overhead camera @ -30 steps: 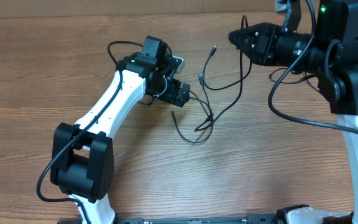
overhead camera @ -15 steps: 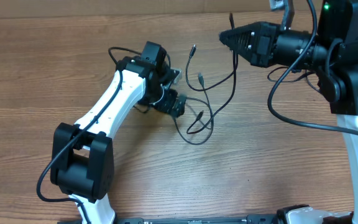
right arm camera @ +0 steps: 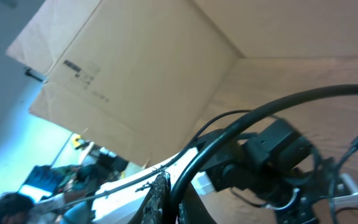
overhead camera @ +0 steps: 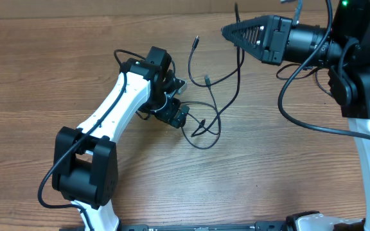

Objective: Untangle cables

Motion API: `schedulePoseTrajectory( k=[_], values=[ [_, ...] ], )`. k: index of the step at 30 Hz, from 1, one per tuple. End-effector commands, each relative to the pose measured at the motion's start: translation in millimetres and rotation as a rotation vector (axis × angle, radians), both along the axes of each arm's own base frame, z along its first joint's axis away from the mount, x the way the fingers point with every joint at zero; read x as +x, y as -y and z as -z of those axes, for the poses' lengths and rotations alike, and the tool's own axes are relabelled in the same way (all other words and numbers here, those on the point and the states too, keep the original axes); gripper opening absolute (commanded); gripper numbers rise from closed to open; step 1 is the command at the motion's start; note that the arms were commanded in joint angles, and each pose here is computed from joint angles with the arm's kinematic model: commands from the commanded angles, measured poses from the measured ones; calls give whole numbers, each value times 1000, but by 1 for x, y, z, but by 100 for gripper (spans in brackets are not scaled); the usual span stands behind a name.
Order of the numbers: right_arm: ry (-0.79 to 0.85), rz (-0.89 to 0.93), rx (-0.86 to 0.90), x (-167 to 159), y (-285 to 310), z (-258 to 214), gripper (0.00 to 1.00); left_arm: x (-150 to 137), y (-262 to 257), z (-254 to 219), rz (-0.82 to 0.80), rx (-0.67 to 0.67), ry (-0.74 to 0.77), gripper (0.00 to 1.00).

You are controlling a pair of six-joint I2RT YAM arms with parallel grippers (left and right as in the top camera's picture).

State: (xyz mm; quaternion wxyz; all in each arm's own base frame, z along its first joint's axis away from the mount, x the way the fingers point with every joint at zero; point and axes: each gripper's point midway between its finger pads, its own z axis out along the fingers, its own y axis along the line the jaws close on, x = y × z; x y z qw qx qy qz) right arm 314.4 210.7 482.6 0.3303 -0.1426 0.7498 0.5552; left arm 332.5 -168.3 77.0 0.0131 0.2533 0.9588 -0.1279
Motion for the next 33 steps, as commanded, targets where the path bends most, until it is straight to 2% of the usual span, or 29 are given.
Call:
schedulePoseTrajectory(
  k=[1,11,18,26,33],
  values=[
    [-9,-50,36,-18,-1,-12,4,3,-1,2,17,9,11,100],
    [-35,-80,54,-24,-3,-14,4,37,-15,3,-32,104,156,100],
    [-34,-80,54,-24,-3,-14,4,45,-18,2,-41,125,190,100],
    [-33,-80,53,-24,-3,-14,4,61,-25,0,-101,92,225,99],
    [-31,-76,55,-23,-3,-15,4,68,-7,-7,-104,-38,231,100]
  ],
)
